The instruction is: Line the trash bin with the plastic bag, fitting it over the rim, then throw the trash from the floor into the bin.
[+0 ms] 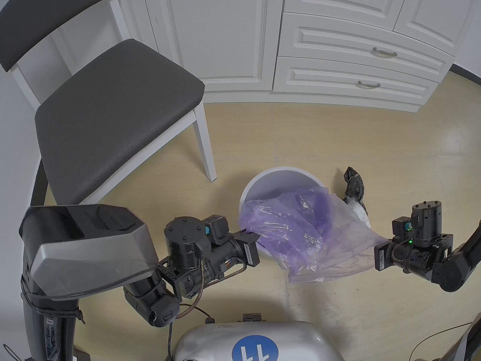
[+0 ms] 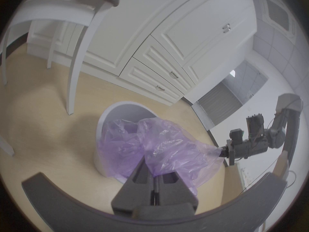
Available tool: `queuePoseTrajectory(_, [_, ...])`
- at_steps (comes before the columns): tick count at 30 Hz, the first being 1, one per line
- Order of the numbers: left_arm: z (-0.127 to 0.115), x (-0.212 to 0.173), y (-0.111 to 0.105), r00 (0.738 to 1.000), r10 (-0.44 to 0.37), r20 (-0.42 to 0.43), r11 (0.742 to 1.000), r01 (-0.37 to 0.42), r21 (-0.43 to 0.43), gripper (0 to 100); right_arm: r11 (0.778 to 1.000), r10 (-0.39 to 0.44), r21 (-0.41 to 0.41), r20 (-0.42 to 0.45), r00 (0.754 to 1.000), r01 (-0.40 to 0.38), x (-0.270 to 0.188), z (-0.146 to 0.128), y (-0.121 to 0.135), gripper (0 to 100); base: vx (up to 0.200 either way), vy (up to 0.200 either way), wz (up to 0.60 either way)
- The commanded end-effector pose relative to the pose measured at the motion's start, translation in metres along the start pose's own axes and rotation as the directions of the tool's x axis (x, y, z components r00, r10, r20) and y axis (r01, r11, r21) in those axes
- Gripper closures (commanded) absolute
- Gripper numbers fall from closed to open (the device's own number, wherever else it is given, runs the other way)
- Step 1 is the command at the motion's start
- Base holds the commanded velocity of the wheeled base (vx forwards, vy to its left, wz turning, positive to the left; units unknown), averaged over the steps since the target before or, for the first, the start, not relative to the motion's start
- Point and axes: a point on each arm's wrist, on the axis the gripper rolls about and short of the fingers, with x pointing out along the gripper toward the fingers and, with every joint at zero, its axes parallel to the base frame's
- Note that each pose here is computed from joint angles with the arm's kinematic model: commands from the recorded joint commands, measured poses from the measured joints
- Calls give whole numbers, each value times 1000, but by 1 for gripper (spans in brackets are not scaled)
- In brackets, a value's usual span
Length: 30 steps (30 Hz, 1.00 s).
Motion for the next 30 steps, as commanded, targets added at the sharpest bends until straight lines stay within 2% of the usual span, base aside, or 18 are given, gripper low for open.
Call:
queuePoseTrajectory(1, [9,-12,1,1000,13,0,999,-13,50,100,1000,2,-6,-9,1000,-2,-1,-2,0,100,0,0,0])
queuePoseTrajectory(6, [14,-16,2,1000,27,-9,995,-26,92,100,999,4,-40,-17,1000,-5,-4,-7,0,100,0,0,0])
queuePoseTrajectory(8, [15,-21,3,998,48,-47,993,-42,112,100,998,15,-62,-21,1000,-17,-5,-9,0,100,0,0,0])
queuePoseTrajectory(14, [20,-25,9,994,84,-74,985,-72,157,100,998,17,-62,-15,1000,-18,-7,-8,-1,100,0,0,0])
queuePoseTrajectory(17, [22,-29,20,989,121,-86,974,-101,203,100,998,16,-58,-6,1000,-16,-8,-6,-1,100,0,0,0])
queuePoseTrajectory(25, [25,-32,32,982,160,-97,969,-137,206,100,998,16,-61,-11,1000,-17,-8,-7,-1,100,0,0,0])
queuePoseTrajectory(30, [25,-33,37,980,174,-98,959,-146,242,100,998,16,-61,-11,1000,-17,-9,-7,-1,100,0,0,0])
